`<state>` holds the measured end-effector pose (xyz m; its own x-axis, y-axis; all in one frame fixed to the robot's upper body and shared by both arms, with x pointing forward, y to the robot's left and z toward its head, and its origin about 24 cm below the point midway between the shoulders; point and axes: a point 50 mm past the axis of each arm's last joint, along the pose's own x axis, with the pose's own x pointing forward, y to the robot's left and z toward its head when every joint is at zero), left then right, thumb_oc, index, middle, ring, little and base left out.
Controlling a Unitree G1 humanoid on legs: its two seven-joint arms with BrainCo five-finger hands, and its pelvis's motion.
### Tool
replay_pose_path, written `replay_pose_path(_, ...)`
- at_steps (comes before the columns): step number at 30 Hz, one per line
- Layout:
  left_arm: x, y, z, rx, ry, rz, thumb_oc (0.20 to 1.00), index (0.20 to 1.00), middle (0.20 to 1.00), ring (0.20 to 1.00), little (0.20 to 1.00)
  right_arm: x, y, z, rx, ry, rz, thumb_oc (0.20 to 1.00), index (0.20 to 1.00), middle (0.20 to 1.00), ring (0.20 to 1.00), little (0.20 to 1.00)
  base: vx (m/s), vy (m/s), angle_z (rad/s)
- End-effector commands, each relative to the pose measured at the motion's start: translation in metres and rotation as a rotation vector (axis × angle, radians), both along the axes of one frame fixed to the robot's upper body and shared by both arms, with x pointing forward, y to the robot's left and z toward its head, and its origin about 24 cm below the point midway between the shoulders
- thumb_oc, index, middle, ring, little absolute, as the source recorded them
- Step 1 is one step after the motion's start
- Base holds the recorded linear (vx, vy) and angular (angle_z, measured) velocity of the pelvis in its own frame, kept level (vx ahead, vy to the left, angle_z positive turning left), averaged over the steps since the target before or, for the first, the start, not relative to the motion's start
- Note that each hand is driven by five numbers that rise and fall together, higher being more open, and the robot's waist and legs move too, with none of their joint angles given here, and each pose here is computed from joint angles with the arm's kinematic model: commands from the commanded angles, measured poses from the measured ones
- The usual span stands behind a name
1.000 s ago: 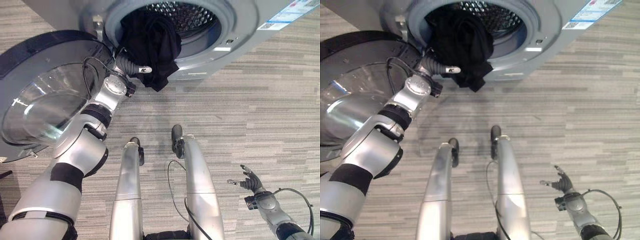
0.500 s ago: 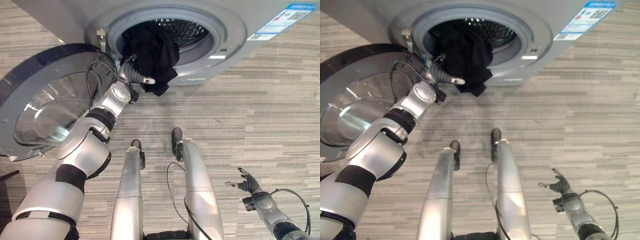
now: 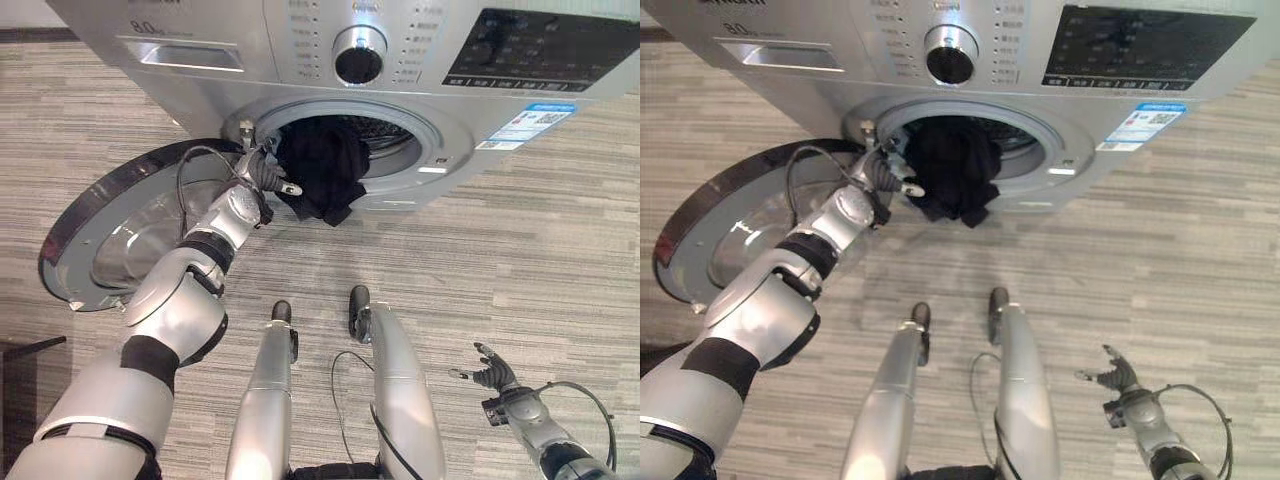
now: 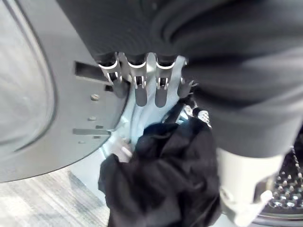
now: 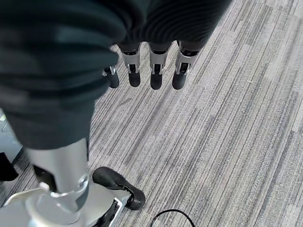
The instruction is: Grab the laundry basket,head to the washer,open it,put in the laundry and shut it.
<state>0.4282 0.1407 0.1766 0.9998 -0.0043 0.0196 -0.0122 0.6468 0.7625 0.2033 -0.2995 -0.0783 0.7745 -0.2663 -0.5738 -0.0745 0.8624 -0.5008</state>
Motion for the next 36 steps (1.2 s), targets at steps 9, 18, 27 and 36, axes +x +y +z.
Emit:
replay_pose_path(9, -0.009, 0.025, -0.037, -0.221, 0.082, 0.103, 1.000, 1.000, 1.000, 1.000, 1.000, -0.041, -0.018, -0.015, -0.047, 0.122, -0.045, 1.000, 1.000, 1.000, 1.000, 1.000, 0.02, 0.002, 0.08)
replay_pose_path(18, -0.036, 0.021, -0.109, -0.540, 0.234, 0.145, 1.000, 1.000, 1.000, 1.000, 1.000, -0.043, -0.023, -0.016, -0.040, 0.124, -0.108, 1.000, 1.000, 1.000, 1.000, 1.000, 0.00, -0.005, 0.02)
replay_pose_path(27, -0.066, -0.002, -0.157, -0.852, 0.311, 0.149, 1.000, 1.000, 1.000, 1.000, 1.000, -0.034, -0.035, -0.006, -0.055, 0.073, -0.184, 1.000, 1.000, 1.000, 1.000, 1.000, -0.01, 0.006, 0.14)
replay_pose_path(36, -0.080, -0.007, -0.179, -0.959, 0.362, 0.244, 1.000, 1.000, 1.000, 1.000, 1.000, -0.051, -0.050, -0.005, -0.081, 0.121, -0.202, 1.000, 1.000, 1.000, 1.000, 1.000, 0.00, 0.066, -0.09)
